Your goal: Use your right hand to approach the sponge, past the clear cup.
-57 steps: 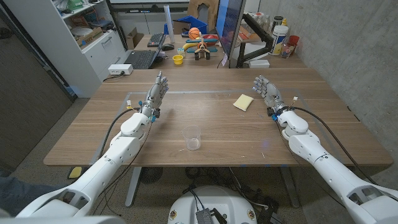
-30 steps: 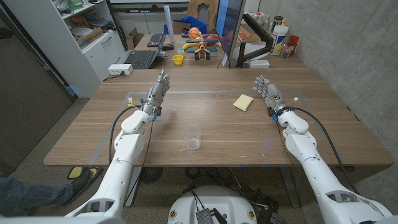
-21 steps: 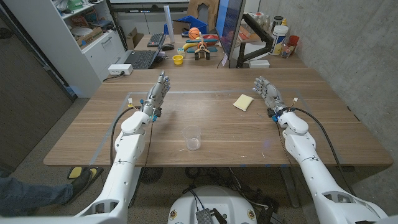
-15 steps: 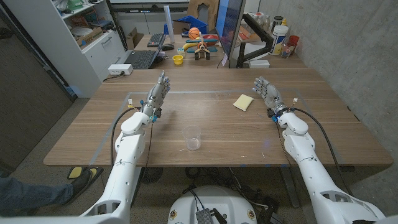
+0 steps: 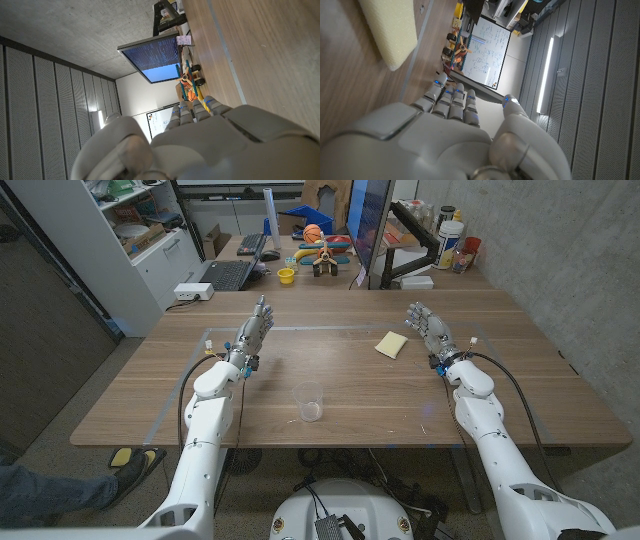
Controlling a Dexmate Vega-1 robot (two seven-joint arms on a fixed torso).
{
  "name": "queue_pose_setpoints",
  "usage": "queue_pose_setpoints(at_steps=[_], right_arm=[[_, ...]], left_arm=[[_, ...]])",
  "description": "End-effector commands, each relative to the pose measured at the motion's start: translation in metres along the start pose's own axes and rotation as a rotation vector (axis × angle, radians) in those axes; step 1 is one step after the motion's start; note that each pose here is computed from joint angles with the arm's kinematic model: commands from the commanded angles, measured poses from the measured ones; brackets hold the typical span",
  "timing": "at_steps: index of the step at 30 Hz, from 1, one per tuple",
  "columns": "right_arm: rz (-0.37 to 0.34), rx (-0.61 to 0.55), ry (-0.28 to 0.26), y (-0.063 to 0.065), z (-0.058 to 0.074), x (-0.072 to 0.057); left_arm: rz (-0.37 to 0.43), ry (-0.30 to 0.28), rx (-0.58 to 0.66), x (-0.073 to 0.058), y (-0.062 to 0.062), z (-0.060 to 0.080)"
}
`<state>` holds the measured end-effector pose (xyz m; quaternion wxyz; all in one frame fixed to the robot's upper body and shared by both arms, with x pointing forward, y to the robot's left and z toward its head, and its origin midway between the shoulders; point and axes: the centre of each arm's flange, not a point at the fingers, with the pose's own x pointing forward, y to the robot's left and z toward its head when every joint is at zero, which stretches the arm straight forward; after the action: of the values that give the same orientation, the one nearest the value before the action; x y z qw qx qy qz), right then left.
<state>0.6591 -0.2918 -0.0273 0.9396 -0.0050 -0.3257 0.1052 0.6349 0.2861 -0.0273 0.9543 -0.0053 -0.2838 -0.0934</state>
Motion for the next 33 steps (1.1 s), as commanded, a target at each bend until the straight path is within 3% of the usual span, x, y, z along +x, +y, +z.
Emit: queue_pose_setpoints(at_steps=[1, 33], right_arm=[[0.005, -0.044, -0.027, 0.004, 0.003, 0.004], [0.006, -0.133, -0.102, 0.015, 0.012, 0.006]], left_arm=[[0.002, 0.002, 0.002, -0.004, 0.0, 0.0], [0.001, 0.002, 0.009, -0.008, 0.003, 0.003]])
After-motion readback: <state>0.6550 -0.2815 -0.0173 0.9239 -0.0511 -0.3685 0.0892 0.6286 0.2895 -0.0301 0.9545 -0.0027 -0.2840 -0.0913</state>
